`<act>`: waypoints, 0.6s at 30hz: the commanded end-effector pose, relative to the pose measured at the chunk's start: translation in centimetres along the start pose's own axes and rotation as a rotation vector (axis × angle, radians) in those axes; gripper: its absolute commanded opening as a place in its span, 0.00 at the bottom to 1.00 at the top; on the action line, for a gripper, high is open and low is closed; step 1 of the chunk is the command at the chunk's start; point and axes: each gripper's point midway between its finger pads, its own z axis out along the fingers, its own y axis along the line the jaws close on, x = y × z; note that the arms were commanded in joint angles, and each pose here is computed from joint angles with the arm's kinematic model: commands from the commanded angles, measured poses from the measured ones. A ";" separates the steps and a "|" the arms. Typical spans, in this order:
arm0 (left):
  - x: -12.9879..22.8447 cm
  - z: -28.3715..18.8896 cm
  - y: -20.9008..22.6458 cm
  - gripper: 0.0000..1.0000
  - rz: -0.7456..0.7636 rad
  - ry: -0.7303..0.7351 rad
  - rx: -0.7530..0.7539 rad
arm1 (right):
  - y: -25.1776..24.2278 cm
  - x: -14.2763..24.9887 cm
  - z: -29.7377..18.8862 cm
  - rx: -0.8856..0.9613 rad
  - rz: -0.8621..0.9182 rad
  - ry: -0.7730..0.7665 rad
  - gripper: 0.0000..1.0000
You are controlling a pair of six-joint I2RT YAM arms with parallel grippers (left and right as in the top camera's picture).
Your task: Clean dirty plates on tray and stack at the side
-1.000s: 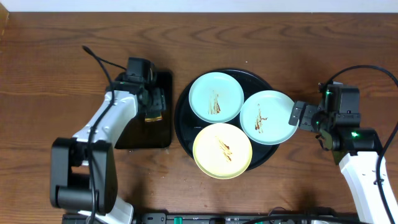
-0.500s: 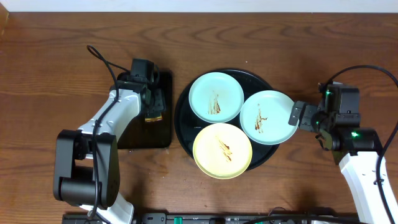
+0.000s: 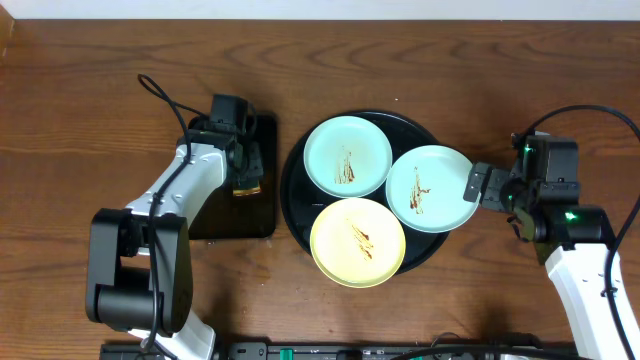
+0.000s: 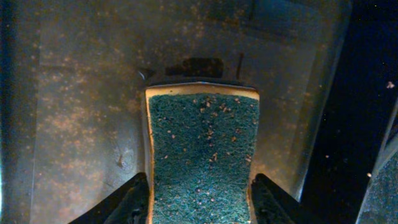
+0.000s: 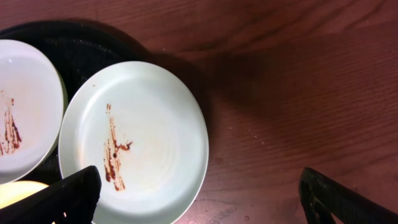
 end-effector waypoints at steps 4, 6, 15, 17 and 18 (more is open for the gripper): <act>0.6 0.6 0.2 0.53 0.000 0.019 -0.018 | 0.5 -0.6 -0.3 -0.013 0.008 -0.011 0.99; 0.6 0.6 0.2 0.53 0.000 0.020 -0.018 | 0.5 -0.6 -0.3 -0.013 0.008 -0.011 0.99; 1.1 0.6 -1.0 0.54 0.040 0.022 -0.016 | 0.5 -0.6 -0.3 -0.016 0.008 -0.009 0.99; 1.2 0.6 -1.0 0.54 0.048 0.018 -0.031 | 0.5 -0.5 -0.3 -0.016 0.008 -0.009 0.99; 1.3 0.6 -1.0 0.54 0.051 0.017 -0.036 | 0.5 -0.5 -0.3 -0.016 0.008 -0.009 0.99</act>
